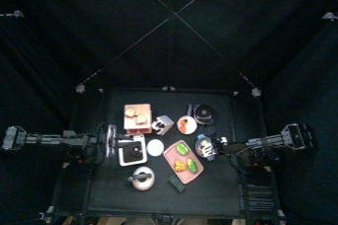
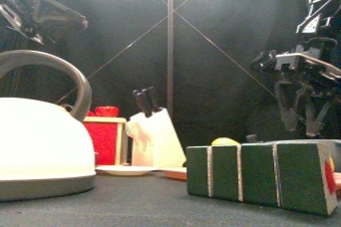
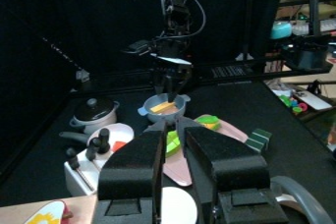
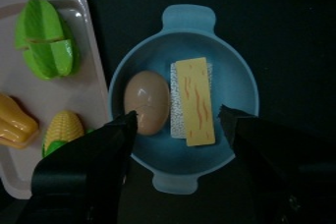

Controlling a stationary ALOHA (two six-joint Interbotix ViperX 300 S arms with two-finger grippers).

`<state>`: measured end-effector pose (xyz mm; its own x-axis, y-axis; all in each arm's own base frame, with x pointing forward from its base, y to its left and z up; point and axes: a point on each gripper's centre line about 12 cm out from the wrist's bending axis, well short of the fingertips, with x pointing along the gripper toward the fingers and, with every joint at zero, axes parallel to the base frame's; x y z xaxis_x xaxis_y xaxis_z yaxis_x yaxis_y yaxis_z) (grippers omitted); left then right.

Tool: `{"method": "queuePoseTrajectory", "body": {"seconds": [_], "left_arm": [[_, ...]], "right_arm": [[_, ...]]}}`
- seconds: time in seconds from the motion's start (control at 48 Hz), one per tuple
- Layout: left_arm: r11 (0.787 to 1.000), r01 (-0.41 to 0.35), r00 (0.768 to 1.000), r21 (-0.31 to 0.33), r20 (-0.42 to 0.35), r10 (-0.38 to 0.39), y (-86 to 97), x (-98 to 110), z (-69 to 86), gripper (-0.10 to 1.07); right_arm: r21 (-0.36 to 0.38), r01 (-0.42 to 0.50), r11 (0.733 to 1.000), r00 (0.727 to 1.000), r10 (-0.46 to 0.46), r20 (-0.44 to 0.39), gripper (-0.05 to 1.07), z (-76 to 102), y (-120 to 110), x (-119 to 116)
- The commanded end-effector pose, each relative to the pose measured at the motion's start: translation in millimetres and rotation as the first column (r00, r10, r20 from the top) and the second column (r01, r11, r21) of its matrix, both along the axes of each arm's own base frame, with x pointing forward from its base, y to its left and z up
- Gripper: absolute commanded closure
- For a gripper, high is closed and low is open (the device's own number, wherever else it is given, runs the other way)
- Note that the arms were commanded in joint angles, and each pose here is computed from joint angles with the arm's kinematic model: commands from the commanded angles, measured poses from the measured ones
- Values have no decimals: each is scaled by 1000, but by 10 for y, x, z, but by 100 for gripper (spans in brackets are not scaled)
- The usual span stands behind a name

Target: Grab egg sushi

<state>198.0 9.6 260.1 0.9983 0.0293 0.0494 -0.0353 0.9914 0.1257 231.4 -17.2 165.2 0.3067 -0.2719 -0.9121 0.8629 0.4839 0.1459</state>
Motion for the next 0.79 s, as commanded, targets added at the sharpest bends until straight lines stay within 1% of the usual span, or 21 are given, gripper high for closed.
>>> {"method": "queuePoseTrajectory", "body": {"seconds": [0.0, 0.271, 0.521, 0.771], "left_arm": [[1000, -1, 1000, 0, 21, 1, 4, 16, 67, 38], [1000, -1, 1000, 1, 23, 0, 3, 16, 69, 38], [1000, -1, 1000, 0, 23, 1, 4, 16, 69, 38], [1000, -1, 1000, 0, 23, 1, 4, 16, 69, 38]], "right_arm": [[1, 0, 1000, 1000, 0, 21, 6, 53, -3, 9], [3, 6, 1000, 1000, -6, -5, 6, -19, -9, -21], [-4, 47, 999, 997, -47, -57, 6, -144, -111, -56], [-14, 54, 998, 994, -55, -92, 7, -221, -148, -51]]}}
